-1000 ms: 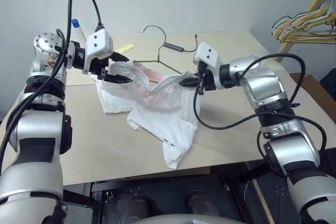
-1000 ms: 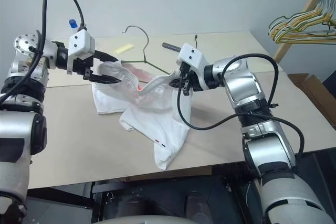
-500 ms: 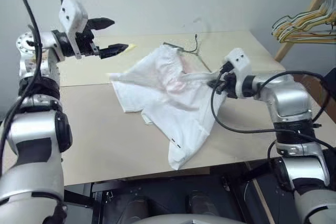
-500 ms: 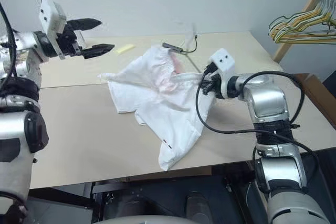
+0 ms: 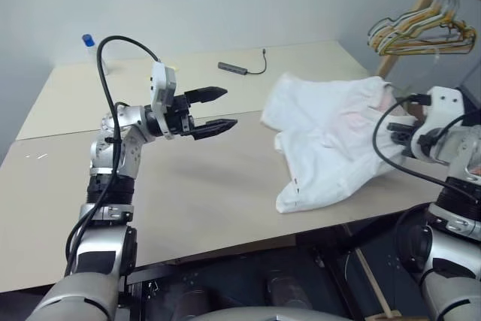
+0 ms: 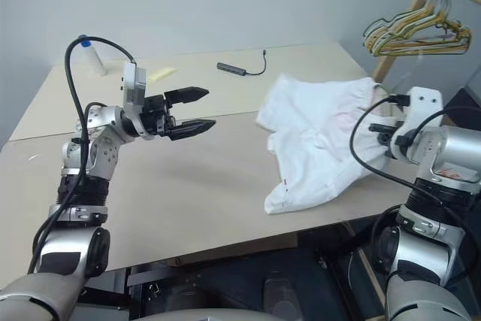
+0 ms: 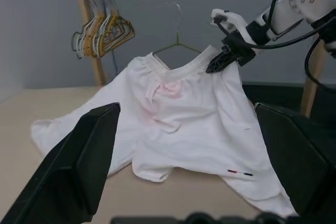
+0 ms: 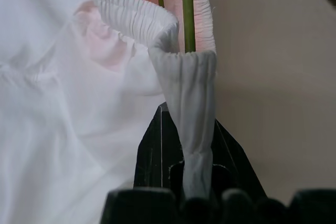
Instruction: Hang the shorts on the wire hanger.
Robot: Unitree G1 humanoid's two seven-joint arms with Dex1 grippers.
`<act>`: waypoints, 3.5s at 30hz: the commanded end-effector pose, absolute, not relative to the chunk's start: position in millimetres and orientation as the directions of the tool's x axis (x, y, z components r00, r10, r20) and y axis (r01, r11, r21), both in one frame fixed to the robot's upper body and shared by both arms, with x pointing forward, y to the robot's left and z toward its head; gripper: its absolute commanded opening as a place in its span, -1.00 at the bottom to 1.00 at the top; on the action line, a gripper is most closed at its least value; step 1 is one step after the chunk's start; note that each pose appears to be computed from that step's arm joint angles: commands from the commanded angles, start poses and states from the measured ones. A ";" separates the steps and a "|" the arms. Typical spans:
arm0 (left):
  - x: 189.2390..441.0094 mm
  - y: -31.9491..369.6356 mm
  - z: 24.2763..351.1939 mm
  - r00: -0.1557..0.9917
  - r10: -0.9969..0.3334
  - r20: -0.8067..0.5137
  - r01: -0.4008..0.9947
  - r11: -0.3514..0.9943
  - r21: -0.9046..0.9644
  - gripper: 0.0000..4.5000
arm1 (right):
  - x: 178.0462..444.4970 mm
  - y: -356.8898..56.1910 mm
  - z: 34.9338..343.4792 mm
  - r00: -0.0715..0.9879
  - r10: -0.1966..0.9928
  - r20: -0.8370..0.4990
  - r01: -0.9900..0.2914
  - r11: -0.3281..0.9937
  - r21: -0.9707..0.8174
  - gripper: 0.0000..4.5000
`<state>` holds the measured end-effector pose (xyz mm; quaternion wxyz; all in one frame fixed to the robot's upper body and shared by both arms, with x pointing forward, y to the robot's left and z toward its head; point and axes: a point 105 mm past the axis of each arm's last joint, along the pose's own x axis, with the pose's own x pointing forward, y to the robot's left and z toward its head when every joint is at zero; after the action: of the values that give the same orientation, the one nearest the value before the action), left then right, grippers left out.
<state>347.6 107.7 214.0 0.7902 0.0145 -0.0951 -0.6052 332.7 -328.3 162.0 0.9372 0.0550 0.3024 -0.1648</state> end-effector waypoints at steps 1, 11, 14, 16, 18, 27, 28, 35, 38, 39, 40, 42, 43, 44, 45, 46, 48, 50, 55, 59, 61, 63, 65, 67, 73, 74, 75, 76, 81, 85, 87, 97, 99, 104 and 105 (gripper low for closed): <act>338.6 103.6 235.1 0.230 -0.954 0.192 0.946 0.265 0.185 0.98 | 324.9 -363.1 198.6 0.730 -0.496 -0.471 0.545 0.838 -0.037 -1.00; 329.1 101.5 230.6 0.254 -0.949 0.189 0.944 0.286 0.167 0.98 | 328.9 -403.4 240.9 0.602 -0.711 -0.364 0.763 0.647 -0.002 -1.00; 326.8 100.9 229.2 0.254 -0.949 0.185 0.944 0.285 0.168 0.98 | 336.8 -414.6 253.8 0.615 -0.707 -0.349 0.761 0.648 0.028 -1.00; 326.2 100.3 228.1 0.255 -0.950 0.182 0.944 0.286 0.167 0.98 | 341.6 -421.9 261.5 0.618 -0.707 -0.344 0.760 0.649 0.031 -1.00; 325.6 99.8 227.8 0.256 -0.949 0.182 0.943 0.287 0.169 0.98 | 347.3 -426.7 268.9 0.636 -0.692 -0.341 0.749 0.660 0.057 -1.00; 318.4 97.4 236.0 0.196 -0.950 0.244 0.953 0.243 0.179 0.98 | 357.5 -443.0 268.6 0.631 -0.687 -0.361 0.764 0.632 0.131 -1.00; 317.8 96.7 237.2 0.189 -0.949 0.252 0.954 0.238 0.181 0.98 | 358.1 -442.4 266.5 0.623 -0.688 -0.372 0.768 0.628 0.125 -1.00; 315.0 96.3 245.5 0.161 -0.936 0.313 0.956 0.226 0.185 0.98 | 360.2 -438.1 242.6 0.598 -0.660 -0.454 0.780 0.610 0.140 -1.00; 311.1 96.9 250.1 0.134 -0.925 0.355 0.959 0.211 0.188 0.98 | 361.8 -435.7 234.7 0.594 -0.652 -0.471 0.778 0.615 0.129 -1.00; 309.9 97.4 252.2 0.126 -0.919 0.373 0.961 0.207 0.185 0.98 | 362.2 -435.5 232.6 0.595 -0.650 -0.473 0.776 0.618 0.127 -1.00; 309.1 97.8 253.8 0.121 -0.914 0.388 0.961 0.205 0.184 0.98 | 361.9 -436.0 231.1 0.590 -0.654 -0.474 0.779 0.616 0.120 -1.00; 307.9 98.5 255.2 0.115 -0.909 0.401 0.962 0.202 0.182 0.98 | 361.6 -436.9 229.2 0.587 -0.657 -0.473 0.780 0.616 0.113 -1.00; 307.5 98.8 255.1 0.114 -0.909 0.402 0.962 0.202 0.183 0.98 | 361.2 -437.7 228.7 0.582 -0.663 -0.471 0.783 0.614 0.103 -1.00; 307.1 99.1 254.8 0.114 -0.909 0.401 0.962 0.202 0.183 0.98 | 361.0 -438.3 228.5 0.578 -0.670 -0.466 0.784 0.615 0.087 -1.00; 306.7 99.3 254.1 0.115 -0.909 0.400 0.962 0.202 0.183 0.98 | 360.7 -438.7 227.7 0.571 -0.677 -0.465 0.785 0.616 0.066 -1.00; 306.3 99.7 253.5 0.115 -0.909 0.399 0.962 0.203 0.185 0.98 | 360.8 -438.8 227.2 0.570 -0.679 -0.463 0.784 0.618 0.060 -1.00; 305.3 100.8 253.1 0.117 -0.908 0.402 0.961 0.206 0.185 0.98 | 361.4 -439.2 227.5 0.574 -0.681 -0.455 0.781 0.621 0.057 -1.00; 303.9 102.8 253.8 0.120 -0.903 0.412 0.959 0.212 0.186 1.00 | 360.7 -442.0 230.8 0.563 -0.707 -0.429 0.788 0.615 0.020 -0.86; 301.0 106.0 255.8 0.124 -0.893 0.433 0.959 0.220 0.179 1.00 | 359.3 -445.6 237.7 0.526 -0.762 -0.378 0.808 0.586 -0.058 -0.15; 299.9 104.6 251.4 0.131 -0.898 0.420 0.958 0.223 0.178 1.00 | 359.2 -445.4 242.4 0.476 -0.817 -0.326 0.830 0.540 -0.141 0.51; 300.2 103.9 251.2 0.131 -0.898 0.420 0.959 0.223 0.177 1.00 | 360.1 -443.9 247.2 0.456 -0.841 -0.291 0.840 0.515 -0.172 0.80; 300.8 103.4 252.4 0.131 -0.897 0.423 0.958 0.224 0.178 1.00 | 363.7 -439.3 255.1 0.446 -0.863 -0.238 0.846 0.493 -0.202 0.99; 301.3 103.4 253.5 0.131 -0.896 0.425 0.957 0.225 0.181 1.00 | 365.8 -436.3 265.4 0.431 -0.888 -0.159 0.858 0.458 -0.233 0.99; 300.9 104.5 255.4 0.129 -0.894 0.429 0.956 0.226 0.185 1.00 | 368.1 -431.7 281.2 0.420 -0.907 -0.040 0.869 0.414 -0.272 0.99; 299.3 112.4 258.2 0.149 -0.887 0.438 0.952 0.249 0.180 1.00 | 380.6 -390.3 324.5 0.450 -0.838 0.310 0.878 0.351 -0.324 0.99; 299.9 114.4 256.9 0.163 -0.886 0.434 0.949 0.262 0.177 1.00 | 381.9 -381.3 329.5 0.458 -0.813 0.359 0.878 0.349 -0.328 0.99; 300.7 116.7 255.8 0.180 -0.884 0.431 0.946 0.276 0.172 1.00 | 384.5 -371.2 333.6 0.484 -0.778 0.400 0.866 0.360 -0.347 0.99; 301.6 119.6 254.1 0.203 -0.883 0.422 0.938 0.299 0.174 1.00 | 387.0 -359.3 338.0 0.511 -0.731 0.453 0.851 0.356 -0.385 0.99; 301.5 137.4 247.4 0.321 -0.873 0.367 0.893 0.408 0.190 1.00 | 400.7 -302.3 335.4 0.696 -0.497 0.519 0.718 0.465 -0.518 0.99; 303.3 157.4 241.0 0.450 -0.828 0.334 0.834 0.523 0.176 1.00 | 415.6 -256.3 310.1 0.847 -0.303 0.437 0.530 0.560 -0.637 0.99; 303.6 168.1 235.7 0.517 -0.798 0.309 0.797 0.580 0.166 1.00 | 422.2 -237.6 288.8 0.912 -0.211 0.352 0.402 0.630 -0.665 0.99; 289.4 183.1 182.1 0.661 -0.749 0.050 0.730 0.657 0.188 1.00 | 415.2 -160.7 196.1 0.955 0.295 -0.025 -0.183 0.521 -0.834 0.99; 287.7 182.9 174.8 0.676 -0.737 0.025 0.719 0.667 0.195 1.00 | 409.5 -152.8 181.6 0.933 0.351 -0.082 -0.252 0.474 -0.844 0.99; 288.3 187.1 159.9 0.720 -0.693 -0.013 0.683 0.706 0.186 1.00 | 398.8 -138.4 160.7 0.883 0.436 -0.174 -0.371 0.419 -0.829 0.99; 287.7 187.1 159.4 0.720 -0.693 -0.010 0.683 0.707 0.184 1.00 | 398.0 -137.2 158.3 0.879 0.439 -0.184 -0.377 0.405 -0.833 0.99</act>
<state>288.8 190.6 147.9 0.9257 0.0707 -0.0038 -0.3715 399.7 -143.2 139.7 0.8457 -0.4759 0.0028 0.2415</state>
